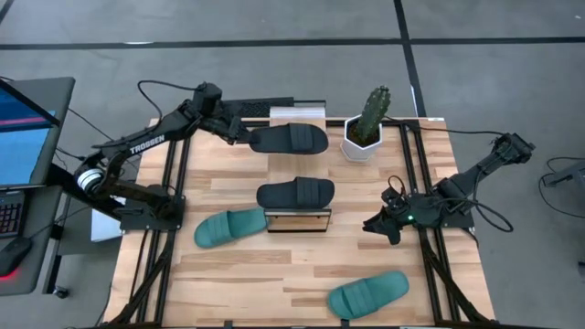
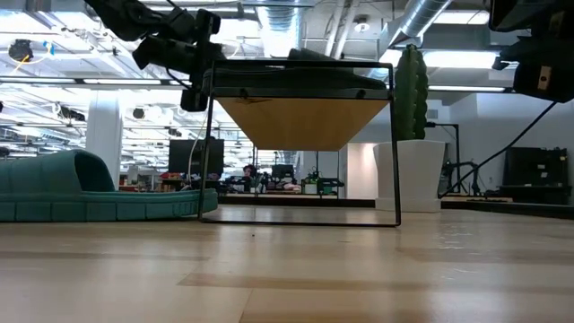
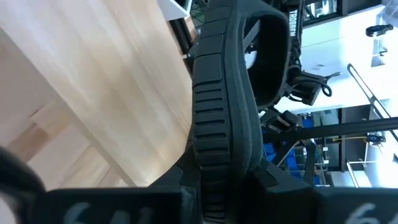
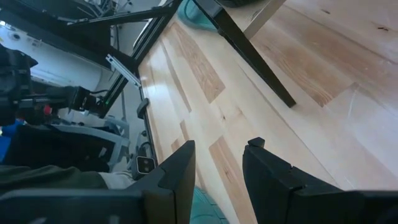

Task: Pick and place slides into the shelf
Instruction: Put the black slipper on the shelf

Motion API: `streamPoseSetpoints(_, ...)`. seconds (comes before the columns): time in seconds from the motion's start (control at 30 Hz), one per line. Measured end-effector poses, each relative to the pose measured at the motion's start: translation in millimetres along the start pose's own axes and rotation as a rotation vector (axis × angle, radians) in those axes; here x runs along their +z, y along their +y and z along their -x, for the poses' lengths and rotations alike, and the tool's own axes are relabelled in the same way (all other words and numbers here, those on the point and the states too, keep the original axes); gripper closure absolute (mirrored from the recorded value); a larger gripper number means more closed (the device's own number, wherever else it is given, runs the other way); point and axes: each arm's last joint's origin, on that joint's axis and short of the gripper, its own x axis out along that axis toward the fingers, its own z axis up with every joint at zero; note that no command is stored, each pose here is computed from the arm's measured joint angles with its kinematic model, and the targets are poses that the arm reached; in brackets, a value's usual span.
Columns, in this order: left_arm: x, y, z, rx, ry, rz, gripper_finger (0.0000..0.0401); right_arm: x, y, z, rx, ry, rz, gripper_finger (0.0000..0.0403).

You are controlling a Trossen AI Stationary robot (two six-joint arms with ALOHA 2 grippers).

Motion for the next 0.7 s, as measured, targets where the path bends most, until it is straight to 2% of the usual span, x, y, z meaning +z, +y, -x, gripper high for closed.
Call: streamPoseSetpoints(0.7, -19, -3, -21, 0.096, 0.064, 0.049, 0.0364, 0, 0, 0, 0.0, 0.001, 0.0, 0.0282)
